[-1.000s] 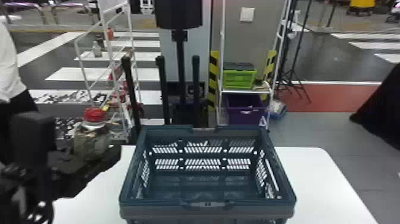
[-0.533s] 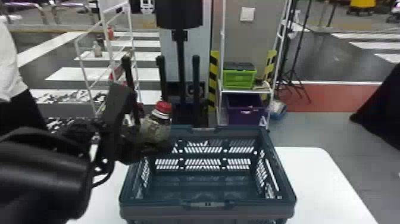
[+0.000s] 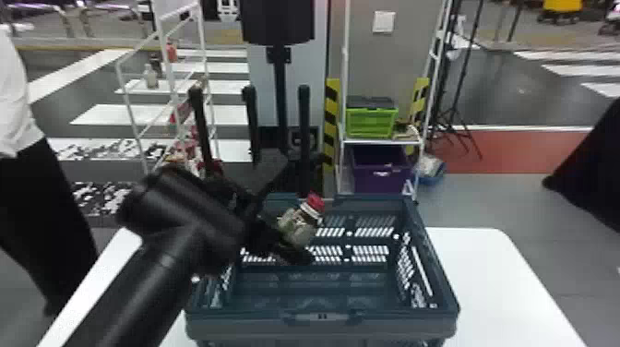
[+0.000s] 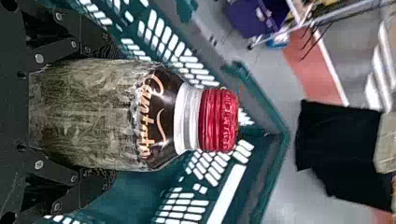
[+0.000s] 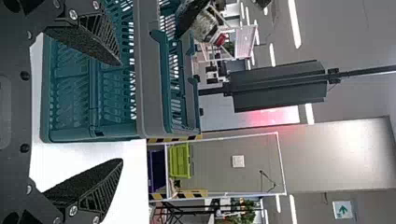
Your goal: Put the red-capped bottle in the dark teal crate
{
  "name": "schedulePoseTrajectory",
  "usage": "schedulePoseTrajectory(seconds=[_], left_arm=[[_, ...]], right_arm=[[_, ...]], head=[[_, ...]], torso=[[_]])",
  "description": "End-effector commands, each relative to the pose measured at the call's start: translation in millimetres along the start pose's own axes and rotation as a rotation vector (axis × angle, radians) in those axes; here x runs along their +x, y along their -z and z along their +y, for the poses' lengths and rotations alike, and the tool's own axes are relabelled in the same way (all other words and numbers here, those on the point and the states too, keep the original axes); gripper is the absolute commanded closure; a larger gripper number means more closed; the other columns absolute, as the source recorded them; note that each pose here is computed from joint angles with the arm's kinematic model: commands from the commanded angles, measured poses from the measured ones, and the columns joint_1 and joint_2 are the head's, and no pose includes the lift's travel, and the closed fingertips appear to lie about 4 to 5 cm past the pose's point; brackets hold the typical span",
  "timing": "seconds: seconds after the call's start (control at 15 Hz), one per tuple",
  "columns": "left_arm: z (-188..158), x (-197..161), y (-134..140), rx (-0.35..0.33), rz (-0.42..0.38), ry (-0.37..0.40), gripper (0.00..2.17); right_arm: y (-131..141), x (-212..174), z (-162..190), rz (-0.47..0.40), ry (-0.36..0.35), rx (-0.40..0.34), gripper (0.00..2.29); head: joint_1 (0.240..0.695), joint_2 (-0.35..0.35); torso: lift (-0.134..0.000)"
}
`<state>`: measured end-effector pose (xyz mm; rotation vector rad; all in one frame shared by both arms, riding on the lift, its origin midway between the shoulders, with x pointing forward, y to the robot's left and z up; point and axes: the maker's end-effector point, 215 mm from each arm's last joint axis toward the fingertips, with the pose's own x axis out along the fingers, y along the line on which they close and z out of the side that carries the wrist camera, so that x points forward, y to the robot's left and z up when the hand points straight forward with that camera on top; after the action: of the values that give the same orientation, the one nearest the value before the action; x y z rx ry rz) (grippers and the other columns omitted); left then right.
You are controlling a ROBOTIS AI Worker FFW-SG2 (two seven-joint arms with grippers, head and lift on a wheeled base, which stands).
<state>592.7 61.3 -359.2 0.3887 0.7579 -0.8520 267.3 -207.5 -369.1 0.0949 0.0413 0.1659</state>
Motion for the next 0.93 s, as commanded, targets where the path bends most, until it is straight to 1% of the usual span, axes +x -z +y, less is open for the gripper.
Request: schedulePoseTrajectory(seconds=[0.0,0.2,0.27,0.33,0.47,0.53,0.6,0.73,0.87], left_arm=[[-0.2,38.7,9.6,0.066,0.062,0.037,1.73],[-10.6,78.8,19.1,0.227,0.153,0.088,1.73],[-14.0,87.1,18.7,0.277,0.161,0.109,1.73],[-17.1,94.4,22.0,0.312,0.177,0.124,1.73],[-2.8,100.3,49.4,0.379,0.245,0.105,1.73],[1.3,101.8,57.7,0.402,0.26,0.101,1.73],[4.6,102.4,67.5,0.4,0.28,0.096,1.73],[8.9,101.9,76.7,0.404,0.305,0.088,1.73],[8.6,103.3,80.4,0.41,0.31,0.089,1.72]], right_arm=[[-1.6,0.2,1.6,-0.004,-0.002,0.001,0.15],[-0.1,-0.2,1.2,-0.002,0.002,0.004,0.15],[-0.2,-0.5,1.8,-0.004,0.002,0.005,0.15],[-1.1,-0.5,1.8,-0.007,0.003,0.006,0.15],[-3.6,-0.3,2.5,-0.014,0.002,0.007,0.15],[-3.6,-0.3,2.5,-0.014,0.002,0.007,0.15],[-4.4,0.0,2.9,-0.016,0.001,0.005,0.15],[-4.8,0.5,3.1,-0.017,0.0,0.004,0.15],[-5.6,0.7,3.2,-0.019,0.0,0.004,0.15]], head=[[0.499,0.0],[0.499,0.0],[0.499,0.0],[0.499,0.0],[0.499,0.0],[0.499,0.0],[0.499,0.0],[0.499,0.0],[0.499,0.0]], torso=[[0.0],[0.0],[0.0],[0.0],[0.0],[0.0],[0.0],[0.0],[0.0]])
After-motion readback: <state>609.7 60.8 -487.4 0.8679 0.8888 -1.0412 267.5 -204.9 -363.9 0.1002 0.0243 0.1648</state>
